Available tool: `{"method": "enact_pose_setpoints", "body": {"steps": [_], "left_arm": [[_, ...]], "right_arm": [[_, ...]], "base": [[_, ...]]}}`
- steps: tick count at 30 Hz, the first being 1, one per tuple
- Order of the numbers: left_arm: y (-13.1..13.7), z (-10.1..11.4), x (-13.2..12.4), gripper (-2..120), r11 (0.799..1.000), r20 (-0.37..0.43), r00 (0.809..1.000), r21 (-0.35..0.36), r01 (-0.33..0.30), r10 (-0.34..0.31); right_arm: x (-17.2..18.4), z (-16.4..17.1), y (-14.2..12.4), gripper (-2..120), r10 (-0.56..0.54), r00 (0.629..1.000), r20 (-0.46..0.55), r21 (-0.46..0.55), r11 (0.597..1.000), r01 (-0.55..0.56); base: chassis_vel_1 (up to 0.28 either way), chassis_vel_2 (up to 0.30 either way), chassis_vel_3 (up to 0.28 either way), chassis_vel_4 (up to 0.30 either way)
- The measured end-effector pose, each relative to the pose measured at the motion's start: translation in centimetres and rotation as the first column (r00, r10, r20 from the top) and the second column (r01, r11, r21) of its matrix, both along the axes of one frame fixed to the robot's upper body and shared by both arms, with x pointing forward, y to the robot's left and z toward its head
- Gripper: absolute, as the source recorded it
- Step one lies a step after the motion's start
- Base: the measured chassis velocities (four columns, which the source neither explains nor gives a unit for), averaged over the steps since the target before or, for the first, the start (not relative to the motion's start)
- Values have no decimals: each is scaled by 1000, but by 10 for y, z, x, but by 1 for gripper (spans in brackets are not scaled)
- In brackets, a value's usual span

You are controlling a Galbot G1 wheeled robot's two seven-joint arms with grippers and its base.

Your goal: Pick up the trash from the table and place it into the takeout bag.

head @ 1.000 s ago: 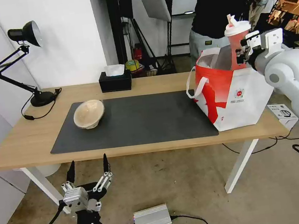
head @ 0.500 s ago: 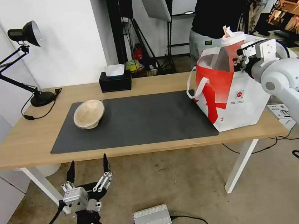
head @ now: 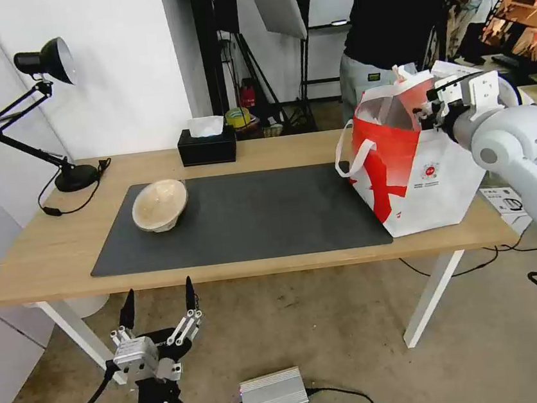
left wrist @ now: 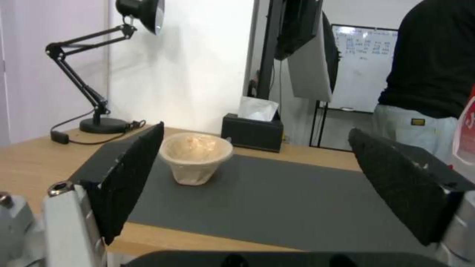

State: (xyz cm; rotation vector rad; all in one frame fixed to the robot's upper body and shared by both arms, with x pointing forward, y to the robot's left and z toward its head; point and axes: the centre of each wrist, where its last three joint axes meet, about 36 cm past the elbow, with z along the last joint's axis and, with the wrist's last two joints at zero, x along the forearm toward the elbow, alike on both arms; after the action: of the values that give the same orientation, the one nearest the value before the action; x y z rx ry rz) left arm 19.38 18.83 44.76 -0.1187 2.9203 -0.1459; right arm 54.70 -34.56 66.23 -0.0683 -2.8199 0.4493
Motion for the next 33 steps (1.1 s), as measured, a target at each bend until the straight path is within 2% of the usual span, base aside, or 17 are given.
{"method": "enact_pose_setpoints", "body": {"steps": [2, 4, 6, 8, 12, 15, 30, 31, 33], "left_arm": [[0, 0, 0, 100, 1000, 0, 1000, -1, -1, 1], [0, 0, 0, 100, 1000, -1, 1000, -1, -2, 2], [-1, 0, -1, 100, 1000, -3, 1000, -4, -4, 4], [-2, 0, -1, 100, 1000, -3, 1000, -4, -4, 4], [-2, 0, -1, 100, 1000, -4, 1000, -4, -3, 3], [-2, 0, -1, 100, 1000, -4, 1000, -3, -2, 2], [-1, 2, -1, 100, 1000, 1, 1000, -1, -2, 2], [-1, 2, -1, 100, 1000, 1, 1000, -1, -2, 2], [-1, 2, -2, 100, 1000, 1, 1000, -1, -2, 2]], "right_arm": [[0, 0, 0, 59, 1, 1000, 0, 0, 1000, -1], [0, 0, 0, 60, 1, 1000, 1, 0, 1000, -1], [1, 5, 0, 73, 3, 1000, 10, -1, 1000, -3], [1, 6, 0, 77, 3, 1000, 11, -1, 1000, -3], [0, 5, 0, 96, 7, 1000, 10, -6, 1000, -7], [-1, 4, 0, 100, 8, 1000, 10, -7, 1000, -8], [-5, 8, 3, 100, 21, 999, 27, 3, 1000, -21], [-5, 11, 5, 100, 24, 998, 52, 24, 999, -25], [-5, 9, 12, 100, 20, 986, 165, 77, 996, -33]], "base": [[0, 0, 0, 0], [0, 0, 0, 0], [0, 0, 0, 0], [0, 0, 0, 0], [0, 0, 0, 0], [0, 0, 0, 0], [0, 0, 0, 0], [0, 0, 0, 0], [0, 0, 0, 0]]}}
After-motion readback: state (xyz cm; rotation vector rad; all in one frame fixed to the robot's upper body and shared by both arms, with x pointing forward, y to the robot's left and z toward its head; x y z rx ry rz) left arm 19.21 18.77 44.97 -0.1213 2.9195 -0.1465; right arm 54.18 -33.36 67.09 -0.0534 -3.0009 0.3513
